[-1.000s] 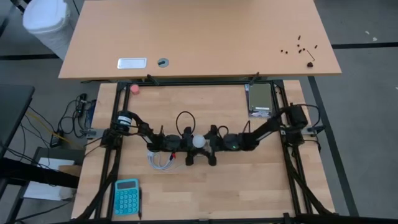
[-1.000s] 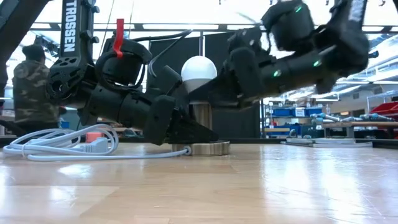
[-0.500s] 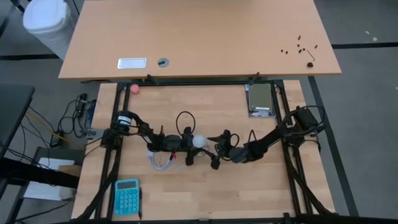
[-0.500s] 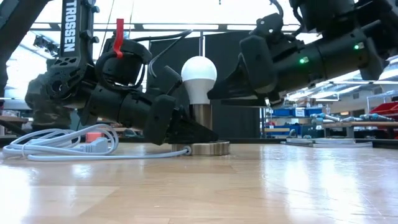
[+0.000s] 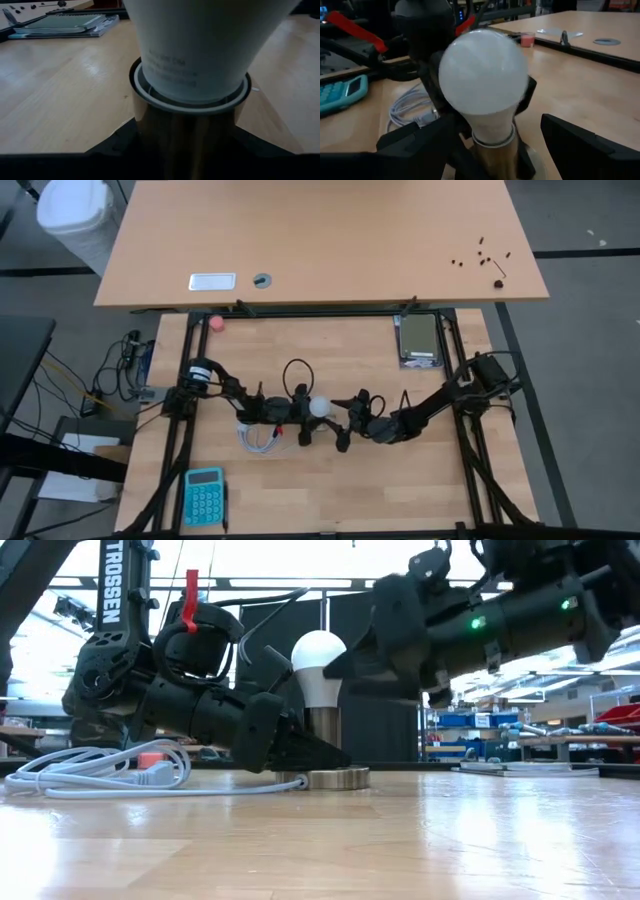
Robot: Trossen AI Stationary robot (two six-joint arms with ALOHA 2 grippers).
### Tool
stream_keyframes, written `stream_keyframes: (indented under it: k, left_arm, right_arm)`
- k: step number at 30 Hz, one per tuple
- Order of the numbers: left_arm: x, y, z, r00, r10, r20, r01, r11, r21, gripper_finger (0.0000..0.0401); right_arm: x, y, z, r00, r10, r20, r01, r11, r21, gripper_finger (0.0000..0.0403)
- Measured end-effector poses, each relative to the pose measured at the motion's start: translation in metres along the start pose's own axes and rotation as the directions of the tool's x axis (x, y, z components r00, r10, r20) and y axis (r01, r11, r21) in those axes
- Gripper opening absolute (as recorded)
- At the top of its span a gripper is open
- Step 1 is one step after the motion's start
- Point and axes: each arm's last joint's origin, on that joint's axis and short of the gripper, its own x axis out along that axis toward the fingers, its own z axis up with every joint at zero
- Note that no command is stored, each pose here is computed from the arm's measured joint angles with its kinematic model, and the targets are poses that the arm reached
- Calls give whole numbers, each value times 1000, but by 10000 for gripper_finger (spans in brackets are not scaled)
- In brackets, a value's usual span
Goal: Screw lightbulb
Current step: Remove the lightbulb from the lamp
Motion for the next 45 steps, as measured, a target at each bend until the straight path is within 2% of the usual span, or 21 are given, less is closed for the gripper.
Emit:
stream_keyframes:
  k: [4,7,10,15,22,28,33,41,45]
  left_arm:
    - [0,0,0,1000,3,0,-3,1000,0,189]
    - [0,0,0,1000,3,-1,-3,1000,-1,189]
    - [0,0,0,1000,3,-1,-3,1000,-3,189]
    - [0,0,0,1000,6,-2,-6,1000,-8,189]
    - [0,1,0,1000,15,-1,-15,1000,-11,189]
    - [1,1,0,1000,31,0,-31,999,-14,189]
    - [0,1,0,999,35,0,-35,999,-13,189]
    - [0,2,0,999,44,0,-44,999,-13,189]
    - [0,1,0,999,43,0,-43,999,-13,189]
  right_arm:
    - [11,6,-16,1000,-3,0,3,1000,-31,309]
    - [18,12,-23,999,-3,48,5,999,-39,309]
    - [23,17,-23,994,-40,106,46,997,-59,309]
    - [24,22,-19,986,-110,126,121,990,-76,309]
    - [30,19,-16,980,-145,133,152,987,-45,306]
    - [35,14,-18,983,-151,100,153,988,-10,257]
    - [38,17,-15,983,-153,104,159,986,-49,211]
    - [40,16,-16,982,-165,94,172,983,-72,178]
    - [37,11,-18,986,-140,95,146,987,-64,160]
